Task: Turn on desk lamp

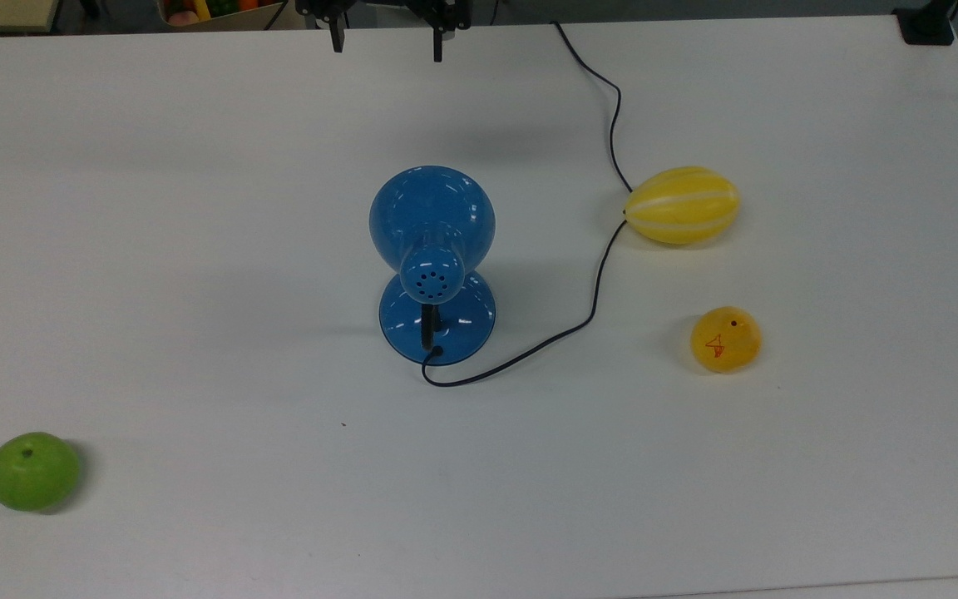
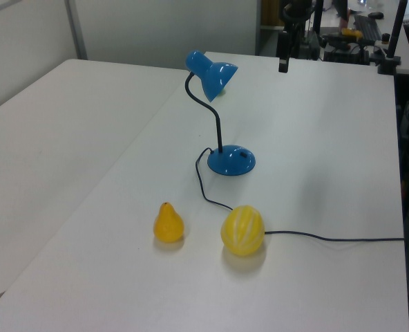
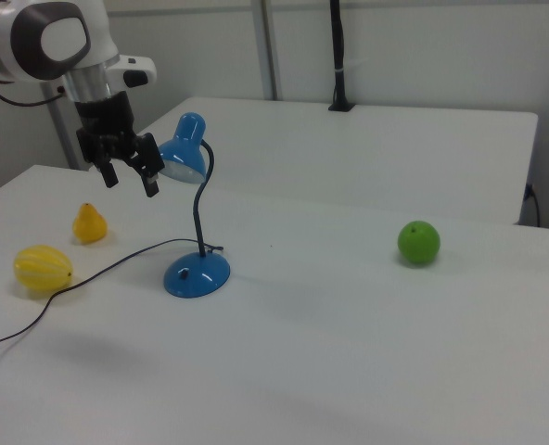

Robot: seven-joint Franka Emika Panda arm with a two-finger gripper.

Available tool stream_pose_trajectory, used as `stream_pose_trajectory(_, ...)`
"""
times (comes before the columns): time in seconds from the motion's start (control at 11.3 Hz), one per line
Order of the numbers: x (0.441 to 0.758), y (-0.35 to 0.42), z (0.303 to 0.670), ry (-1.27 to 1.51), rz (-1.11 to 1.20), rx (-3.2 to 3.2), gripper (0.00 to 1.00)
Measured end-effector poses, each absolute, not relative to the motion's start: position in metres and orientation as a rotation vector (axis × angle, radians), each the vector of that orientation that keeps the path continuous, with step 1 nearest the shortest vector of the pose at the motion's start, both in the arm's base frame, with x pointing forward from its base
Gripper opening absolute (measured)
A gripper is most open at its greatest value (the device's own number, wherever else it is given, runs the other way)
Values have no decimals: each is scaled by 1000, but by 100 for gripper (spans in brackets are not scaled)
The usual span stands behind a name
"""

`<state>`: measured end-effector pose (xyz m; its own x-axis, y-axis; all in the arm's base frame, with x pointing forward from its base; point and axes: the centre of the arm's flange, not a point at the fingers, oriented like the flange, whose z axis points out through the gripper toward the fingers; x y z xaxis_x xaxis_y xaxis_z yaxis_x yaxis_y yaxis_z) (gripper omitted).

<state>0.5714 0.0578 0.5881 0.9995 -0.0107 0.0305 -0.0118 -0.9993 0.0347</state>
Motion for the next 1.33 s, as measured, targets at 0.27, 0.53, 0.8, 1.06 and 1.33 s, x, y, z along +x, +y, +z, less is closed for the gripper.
stream_pose_trajectory(0.27,570,57,591,-20,54,3106,100)
stream_pose_trajectory(0.53,569,50,593,-38,54,3106,100)
stream_pose_trajectory(0.8,569,48,594,-43,57,3106,100)
stream_pose_trajectory(1.06,569,48,594,-44,57,3106,98)
stream_pose_trajectory(1.33,569,48,594,-44,52,3105,72)
